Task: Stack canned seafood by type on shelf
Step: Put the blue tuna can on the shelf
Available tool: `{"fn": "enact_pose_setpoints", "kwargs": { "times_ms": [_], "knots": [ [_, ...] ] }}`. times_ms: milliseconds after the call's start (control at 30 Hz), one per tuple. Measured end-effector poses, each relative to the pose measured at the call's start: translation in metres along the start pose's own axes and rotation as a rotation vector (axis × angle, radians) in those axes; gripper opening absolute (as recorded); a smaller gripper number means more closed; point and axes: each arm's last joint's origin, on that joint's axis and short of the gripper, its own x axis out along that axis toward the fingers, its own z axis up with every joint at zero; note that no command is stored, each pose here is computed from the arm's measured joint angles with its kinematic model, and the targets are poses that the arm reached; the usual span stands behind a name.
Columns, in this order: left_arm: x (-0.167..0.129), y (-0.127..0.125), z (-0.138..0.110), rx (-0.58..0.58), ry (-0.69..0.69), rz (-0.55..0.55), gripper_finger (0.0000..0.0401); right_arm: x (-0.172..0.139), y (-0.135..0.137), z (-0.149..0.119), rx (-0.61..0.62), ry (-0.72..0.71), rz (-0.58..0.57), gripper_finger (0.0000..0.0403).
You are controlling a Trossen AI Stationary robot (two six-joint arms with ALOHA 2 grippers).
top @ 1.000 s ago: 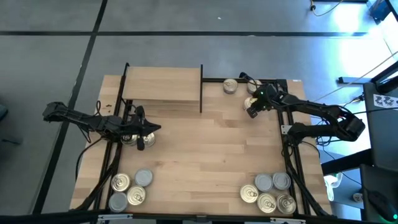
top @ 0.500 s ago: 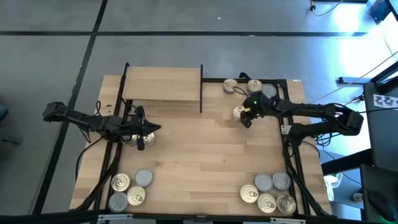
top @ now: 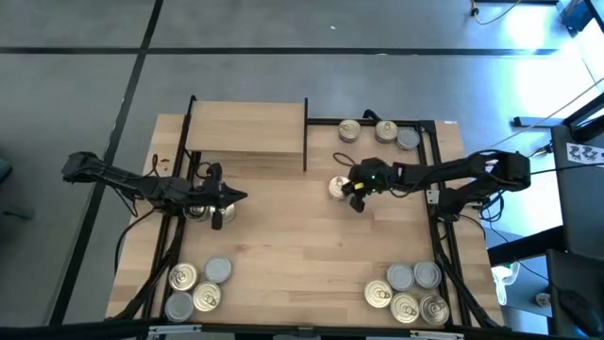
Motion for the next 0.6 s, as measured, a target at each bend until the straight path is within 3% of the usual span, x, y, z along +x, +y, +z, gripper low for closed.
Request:
{"fn": "enact_pose_setpoints", "kwargs": {
  "times_ms": [600],
  "knots": [
    [0.033, -0.014, 0.000, -0.011, 0.068, 0.008, 0.0008, 0.043, 0.056, 0.028, -0.161, 0.013, 0.074, 0.0021]
  ]
}}
